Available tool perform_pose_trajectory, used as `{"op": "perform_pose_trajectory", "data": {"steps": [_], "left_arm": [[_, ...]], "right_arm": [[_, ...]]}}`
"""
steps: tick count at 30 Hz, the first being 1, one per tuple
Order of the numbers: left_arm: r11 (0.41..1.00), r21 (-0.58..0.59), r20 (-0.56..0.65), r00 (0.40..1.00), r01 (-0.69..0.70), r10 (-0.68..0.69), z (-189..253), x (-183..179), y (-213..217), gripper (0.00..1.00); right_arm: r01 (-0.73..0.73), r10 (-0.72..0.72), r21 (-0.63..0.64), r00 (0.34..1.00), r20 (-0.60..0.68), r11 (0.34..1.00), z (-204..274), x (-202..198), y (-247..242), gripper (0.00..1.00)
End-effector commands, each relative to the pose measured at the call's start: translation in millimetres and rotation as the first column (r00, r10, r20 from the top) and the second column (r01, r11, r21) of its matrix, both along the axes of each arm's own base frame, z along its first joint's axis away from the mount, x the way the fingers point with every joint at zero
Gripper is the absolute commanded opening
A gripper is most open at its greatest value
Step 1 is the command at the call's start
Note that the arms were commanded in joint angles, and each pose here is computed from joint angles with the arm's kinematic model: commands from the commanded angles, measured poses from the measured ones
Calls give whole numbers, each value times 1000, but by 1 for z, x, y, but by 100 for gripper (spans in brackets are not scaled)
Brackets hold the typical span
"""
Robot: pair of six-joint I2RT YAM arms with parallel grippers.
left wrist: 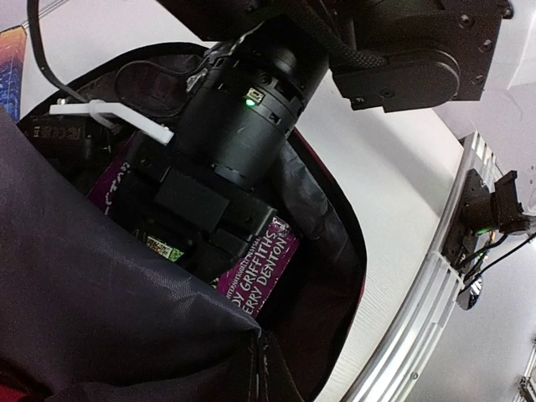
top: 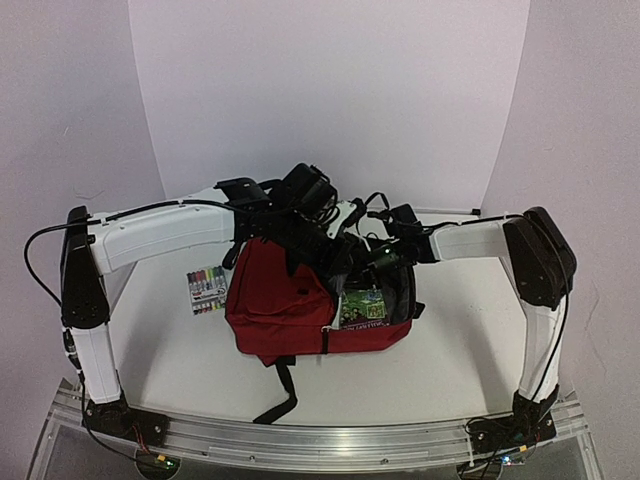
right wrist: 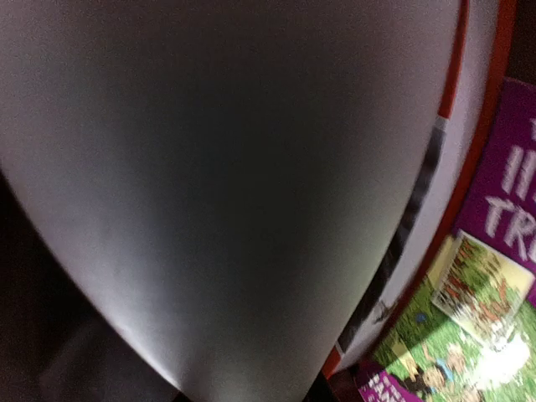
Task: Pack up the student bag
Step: Place the book in the student bag.
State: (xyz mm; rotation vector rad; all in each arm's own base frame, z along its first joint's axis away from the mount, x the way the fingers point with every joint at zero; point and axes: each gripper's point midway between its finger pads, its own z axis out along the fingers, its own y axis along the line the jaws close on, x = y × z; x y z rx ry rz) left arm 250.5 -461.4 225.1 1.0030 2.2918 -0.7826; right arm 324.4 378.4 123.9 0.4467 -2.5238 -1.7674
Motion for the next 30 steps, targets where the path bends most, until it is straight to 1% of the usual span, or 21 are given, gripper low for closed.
{"op": "perform_pose_trajectory", "data": {"steps": [1,2,4,6,8,9,10,13,15,17,18,20,22,24,28,30], "left_arm": [[991,-128,77,997,33,-23,48,-2,-10,0],[992,-125,74,997,27,-18,47,-2,-7,0],[991,-130,72,997,14,-4,47,-4,-3,0],[991,-133,79,997,-7,18,50,-2,2,0],[992,-127,89,995,-22,33,51,0,5,0],[992,-126,94,995,-24,36,52,0,7,0],[992,-124,99,994,-27,40,53,1,7,0],[992,-121,105,994,-30,43,52,2,8,0],[992,-121,107,993,-27,40,52,2,7,0],[993,-118,111,993,-25,38,51,3,7,0],[993,-118,111,993,-22,35,51,3,6,0],[993,-114,111,993,-18,30,49,3,5,0],[994,-112,110,994,-15,27,47,2,5,0],[993,-114,112,993,-14,27,47,3,5,0],[993,-116,112,993,-10,24,46,4,2,0],[993,-116,110,994,-11,24,45,4,2,0]], "right_arm": [[11,-12,10,999,49,1000,-2,11,14,2],[30,-31,14,998,51,999,-2,15,14,5],[62,-64,32,995,71,998,0,23,17,17],[65,-68,50,995,71,997,1,25,19,36],[67,-71,59,996,60,996,3,28,13,51],[80,-84,59,994,63,995,6,31,8,57],[104,-107,57,992,70,993,8,37,0,62],[165,-168,38,983,75,986,12,47,-22,71],[214,-212,-18,975,70,977,2,51,-36,75],[243,-238,-74,969,69,967,-8,51,-47,77],[247,-243,-99,968,57,964,-14,48,-51,75],[248,-243,-117,968,56,962,-19,45,-53,68],[237,-233,-121,971,48,964,-23,43,-50,58],[223,-220,-124,975,38,967,-27,40,-44,51],[184,-183,-115,983,21,976,-32,30,-21,42],[173,-173,-84,985,15,981,-32,27,-7,36]]}}
